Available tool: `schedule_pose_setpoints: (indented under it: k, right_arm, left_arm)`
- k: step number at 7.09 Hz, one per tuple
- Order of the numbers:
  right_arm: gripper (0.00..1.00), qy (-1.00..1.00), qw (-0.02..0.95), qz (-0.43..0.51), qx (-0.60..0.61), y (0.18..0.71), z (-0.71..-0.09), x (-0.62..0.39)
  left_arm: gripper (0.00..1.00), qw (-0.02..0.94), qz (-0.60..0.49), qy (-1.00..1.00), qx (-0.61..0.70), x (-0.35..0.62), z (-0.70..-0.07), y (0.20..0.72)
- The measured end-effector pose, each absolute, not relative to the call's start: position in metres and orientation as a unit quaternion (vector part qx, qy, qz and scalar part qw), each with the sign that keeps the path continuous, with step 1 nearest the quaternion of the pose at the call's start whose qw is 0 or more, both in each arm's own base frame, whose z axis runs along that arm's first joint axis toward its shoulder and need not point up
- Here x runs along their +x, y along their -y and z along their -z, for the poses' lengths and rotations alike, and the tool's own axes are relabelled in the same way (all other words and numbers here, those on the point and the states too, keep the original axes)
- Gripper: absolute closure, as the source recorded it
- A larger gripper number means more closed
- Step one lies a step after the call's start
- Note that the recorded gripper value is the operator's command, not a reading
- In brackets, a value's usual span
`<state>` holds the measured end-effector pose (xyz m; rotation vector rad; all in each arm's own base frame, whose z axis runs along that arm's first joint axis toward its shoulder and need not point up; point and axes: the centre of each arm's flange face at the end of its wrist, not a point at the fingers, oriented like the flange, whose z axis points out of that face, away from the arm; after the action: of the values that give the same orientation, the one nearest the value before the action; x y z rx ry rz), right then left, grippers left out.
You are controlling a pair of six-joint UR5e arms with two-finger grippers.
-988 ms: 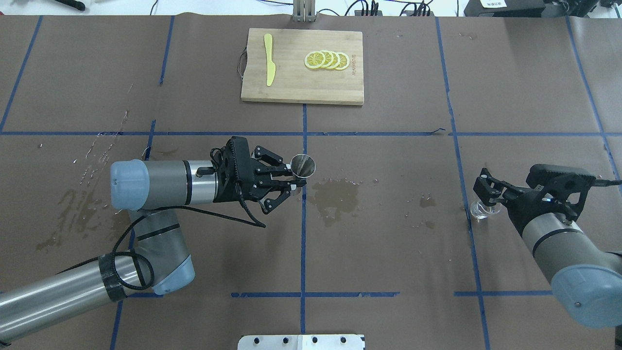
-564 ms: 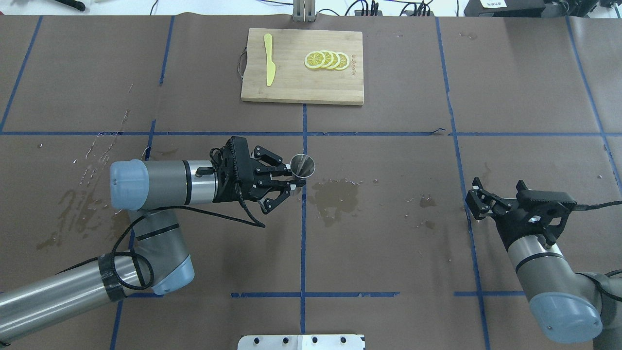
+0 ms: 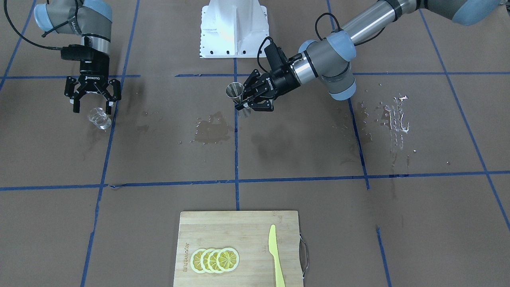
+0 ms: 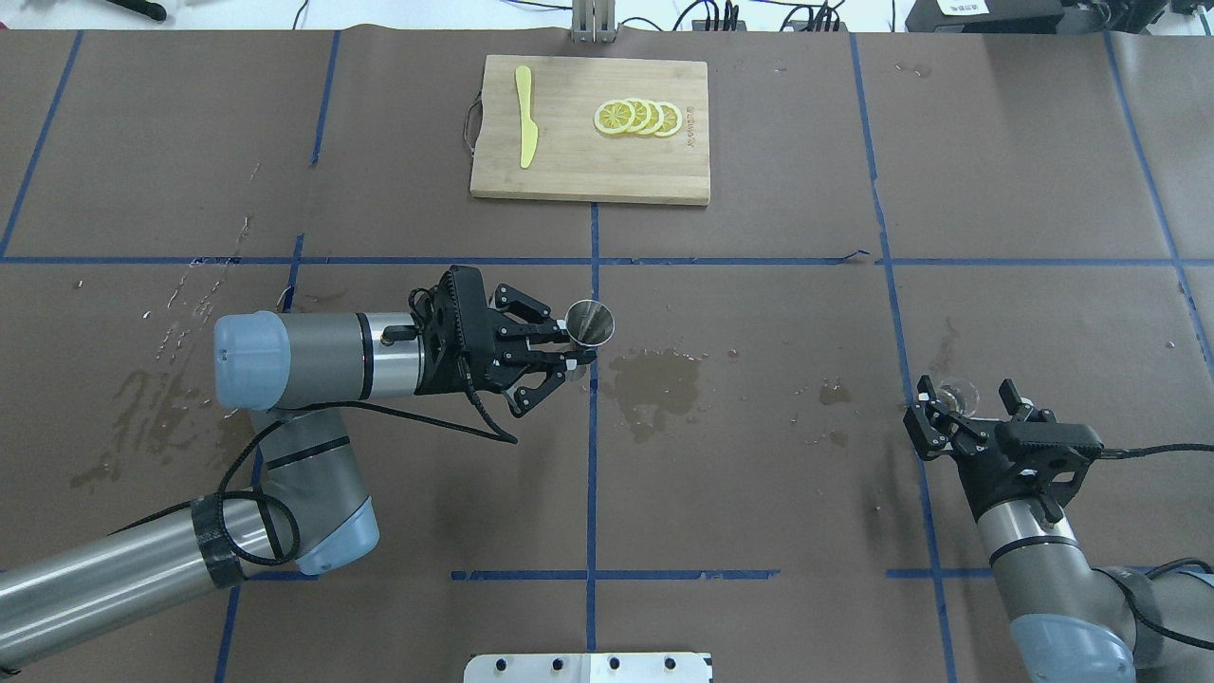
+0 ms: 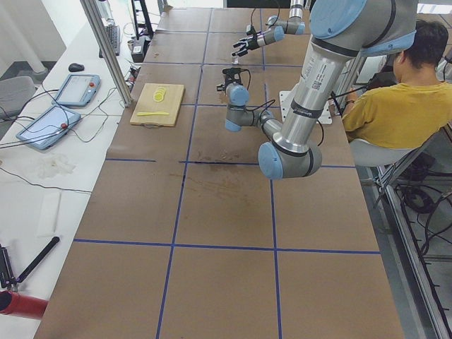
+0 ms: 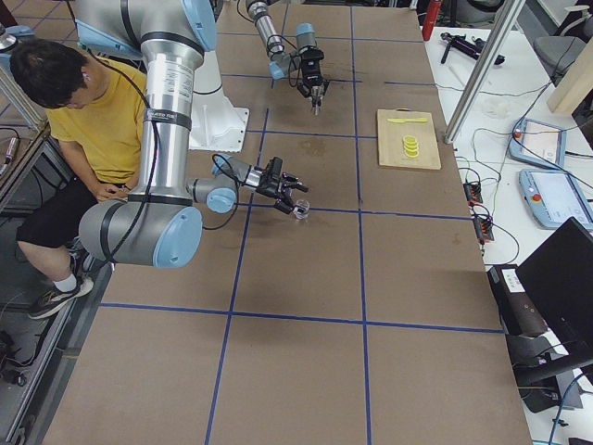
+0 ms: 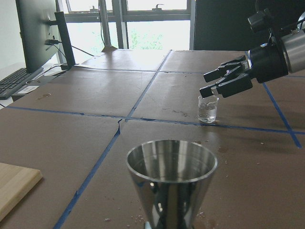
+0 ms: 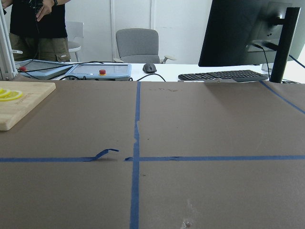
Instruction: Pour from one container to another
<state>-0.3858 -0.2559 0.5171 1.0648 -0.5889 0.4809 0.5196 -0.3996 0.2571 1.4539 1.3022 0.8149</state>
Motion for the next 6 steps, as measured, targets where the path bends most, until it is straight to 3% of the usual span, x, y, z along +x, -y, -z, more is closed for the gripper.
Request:
schedule_pose_setpoints:
  k: [5,6]
  right_arm:
    - [0.01,0.263,0.793,-0.219,0.504,0.256,-0.542,-0.424]
    - [0.1,0.259,0.794,-0.218,0.504,0.256,-0.547,-0.427]
  left_arm:
    - [1.0,0.492,-0.336,-0.535,0.599,0.519,-0.259,0.4]
    - [1.0,0.492,-0.336,-0.535,0.599,0.519,-0.259,0.4]
